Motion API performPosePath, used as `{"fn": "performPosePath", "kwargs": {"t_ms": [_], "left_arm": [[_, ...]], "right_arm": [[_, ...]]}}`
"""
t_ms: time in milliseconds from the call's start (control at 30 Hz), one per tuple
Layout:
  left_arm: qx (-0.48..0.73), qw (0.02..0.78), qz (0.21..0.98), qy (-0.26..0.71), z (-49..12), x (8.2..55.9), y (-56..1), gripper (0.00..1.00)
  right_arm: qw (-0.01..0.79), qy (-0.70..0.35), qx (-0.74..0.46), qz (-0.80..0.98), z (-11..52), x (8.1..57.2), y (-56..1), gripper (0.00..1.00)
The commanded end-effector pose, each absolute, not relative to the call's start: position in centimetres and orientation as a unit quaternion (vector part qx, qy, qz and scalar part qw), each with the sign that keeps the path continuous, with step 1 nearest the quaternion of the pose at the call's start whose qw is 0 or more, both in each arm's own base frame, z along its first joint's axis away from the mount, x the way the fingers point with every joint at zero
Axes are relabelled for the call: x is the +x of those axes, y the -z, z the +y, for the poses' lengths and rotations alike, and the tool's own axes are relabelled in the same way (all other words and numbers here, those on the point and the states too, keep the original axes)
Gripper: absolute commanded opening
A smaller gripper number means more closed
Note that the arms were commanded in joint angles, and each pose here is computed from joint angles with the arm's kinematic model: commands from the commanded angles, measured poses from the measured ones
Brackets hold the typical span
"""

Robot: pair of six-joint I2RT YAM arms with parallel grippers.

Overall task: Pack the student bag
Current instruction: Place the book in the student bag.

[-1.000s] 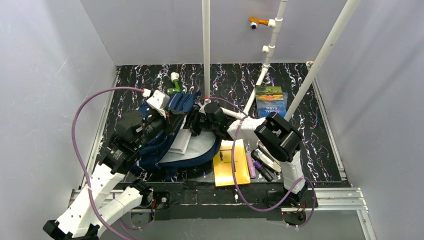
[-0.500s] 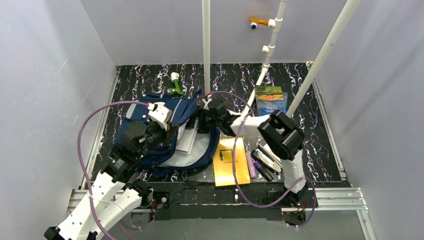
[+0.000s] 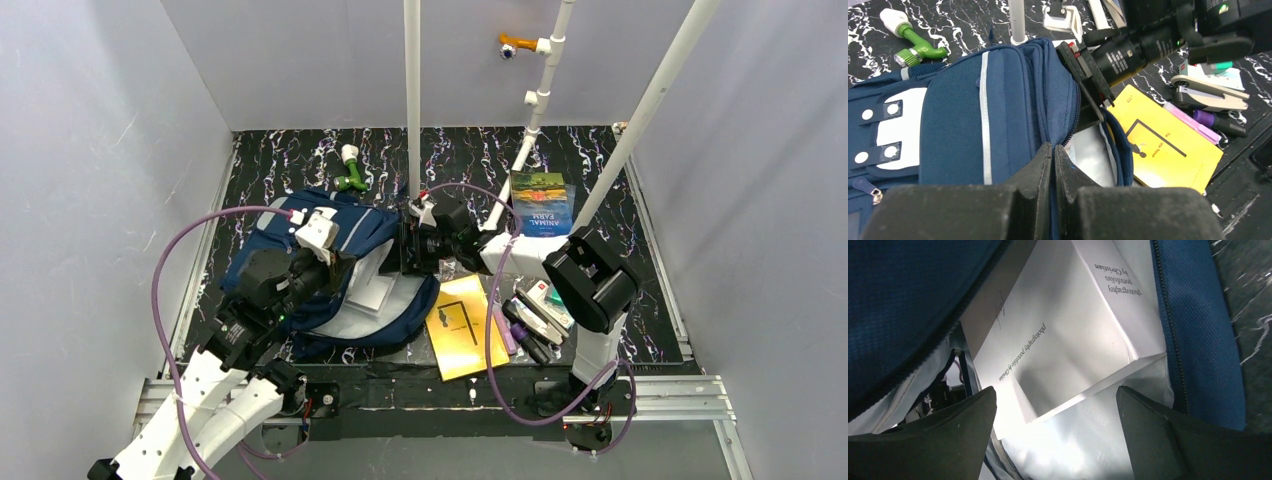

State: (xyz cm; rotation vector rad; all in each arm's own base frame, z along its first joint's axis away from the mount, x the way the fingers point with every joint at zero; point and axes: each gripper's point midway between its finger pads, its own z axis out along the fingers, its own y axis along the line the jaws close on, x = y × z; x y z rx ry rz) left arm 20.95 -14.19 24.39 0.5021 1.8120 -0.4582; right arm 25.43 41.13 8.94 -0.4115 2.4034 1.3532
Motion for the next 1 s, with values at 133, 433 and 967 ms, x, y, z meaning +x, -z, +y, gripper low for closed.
{"fn": "performPosePath", "kwargs": {"t_ms": [133,433,967], "left_arm": [[0.21,0.585,0.747,0.236,-15.5,21.0,-28.4,0.0],[0.088,0.571,0.804,0.143,-11.2,22.9,-24.7,0.0],[0.048,0.516,0.848,0.113,-9.1,20.9,-19.4,0.47]], "right_arm": [[0.163,-0.533,-0.075,0.827,43.9,24.6,-10.0,0.37],[0.157,-0.602,-0.09,0.778,49.0,25.3,-12.8,0.69],[0.159,-0.228,-0.275,0.921,27.8,21.5,-9.4,0.98]]}}
